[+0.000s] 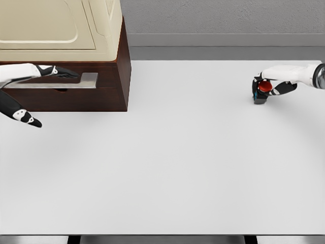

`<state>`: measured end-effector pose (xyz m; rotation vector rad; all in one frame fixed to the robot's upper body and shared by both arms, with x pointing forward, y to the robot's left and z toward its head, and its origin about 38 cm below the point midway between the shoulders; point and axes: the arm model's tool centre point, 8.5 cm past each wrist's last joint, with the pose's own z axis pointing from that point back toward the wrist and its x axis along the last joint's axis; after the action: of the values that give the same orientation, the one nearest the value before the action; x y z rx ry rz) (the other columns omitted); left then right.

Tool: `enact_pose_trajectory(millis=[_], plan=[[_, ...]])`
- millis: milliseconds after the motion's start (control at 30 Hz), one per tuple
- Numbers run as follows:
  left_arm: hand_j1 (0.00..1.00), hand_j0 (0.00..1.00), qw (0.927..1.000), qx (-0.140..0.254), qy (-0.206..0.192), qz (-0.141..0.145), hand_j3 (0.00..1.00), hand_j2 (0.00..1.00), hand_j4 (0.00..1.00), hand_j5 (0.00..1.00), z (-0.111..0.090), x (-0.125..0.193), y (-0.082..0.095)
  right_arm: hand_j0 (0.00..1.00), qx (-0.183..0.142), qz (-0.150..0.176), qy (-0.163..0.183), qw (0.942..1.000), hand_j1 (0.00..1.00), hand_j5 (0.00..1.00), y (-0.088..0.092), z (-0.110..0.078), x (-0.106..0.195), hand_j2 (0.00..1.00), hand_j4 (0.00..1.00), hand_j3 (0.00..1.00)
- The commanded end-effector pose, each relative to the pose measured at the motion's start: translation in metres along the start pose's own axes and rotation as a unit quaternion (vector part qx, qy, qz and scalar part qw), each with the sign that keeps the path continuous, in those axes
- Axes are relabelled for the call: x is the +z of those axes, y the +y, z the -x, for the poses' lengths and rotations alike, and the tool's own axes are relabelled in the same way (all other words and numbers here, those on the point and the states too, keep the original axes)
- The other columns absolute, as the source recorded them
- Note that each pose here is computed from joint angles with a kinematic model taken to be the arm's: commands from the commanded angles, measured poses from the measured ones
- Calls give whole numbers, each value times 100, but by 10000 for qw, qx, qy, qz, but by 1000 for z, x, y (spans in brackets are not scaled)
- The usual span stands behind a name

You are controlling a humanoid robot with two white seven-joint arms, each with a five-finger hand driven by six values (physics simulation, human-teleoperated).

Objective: Open the cabinet drawer with left arm, and place a switch into the drawer with right arm

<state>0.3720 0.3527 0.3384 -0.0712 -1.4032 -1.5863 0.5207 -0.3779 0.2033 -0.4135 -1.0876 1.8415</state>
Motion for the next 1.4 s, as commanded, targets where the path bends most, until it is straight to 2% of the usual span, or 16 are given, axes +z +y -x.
enact_pose_trajectory(millis=[0,367,433,500,567,700,800,1067,1167,1367], plan=[[100,100,10000,28,-18,-32,100,100,100,100,-1,0,2,48,21,40,-66,10000,48,48,-2,-2,0,48,48,48],[100,100,10000,23,66,-36,100,100,100,100,6,-2,2,48,475,220,-411,9978,48,48,-26,-29,1,48,48,48],[100,100,9993,198,327,-47,100,100,100,100,13,-1,2,48,555,233,-430,9973,48,48,-28,-31,5,48,48,48],[100,100,9991,214,364,-75,100,100,100,100,14,0,4,48,597,254,-444,9969,48,48,-30,-32,8,48,48,48],[100,100,9978,341,562,-91,100,100,100,100,21,-2,5,48,708,285,-507,9958,48,48,-33,-38,11,48,48,48],[100,100,9980,333,532,-105,100,100,100,100,19,-8,6,47,881,273,-603,9939,47,47,-36,-46,14,47,47,47],[100,100,9968,393,664,-198,100,100,100,100,30,-3,10,47,1013,306,-691,9920,47,47,-40,-54,16,47,47,47],[100,100,9956,520,762,-148,100,100,100,100,36,0,3,47,1389,253,-943,9855,47,47,-40,-77,23,47,47,47],[100,100,9958,462,754,-241,100,100,100,100,34,3,9,47,1417,254,-1105,9834,47,47,-40,-86,24,47,47,47],[100,100,9938,608,892,-251,100,100,100,100,42,1,7,47,1465,283,-1408,9787,47,47,-40,-103,28,47,47,47]])
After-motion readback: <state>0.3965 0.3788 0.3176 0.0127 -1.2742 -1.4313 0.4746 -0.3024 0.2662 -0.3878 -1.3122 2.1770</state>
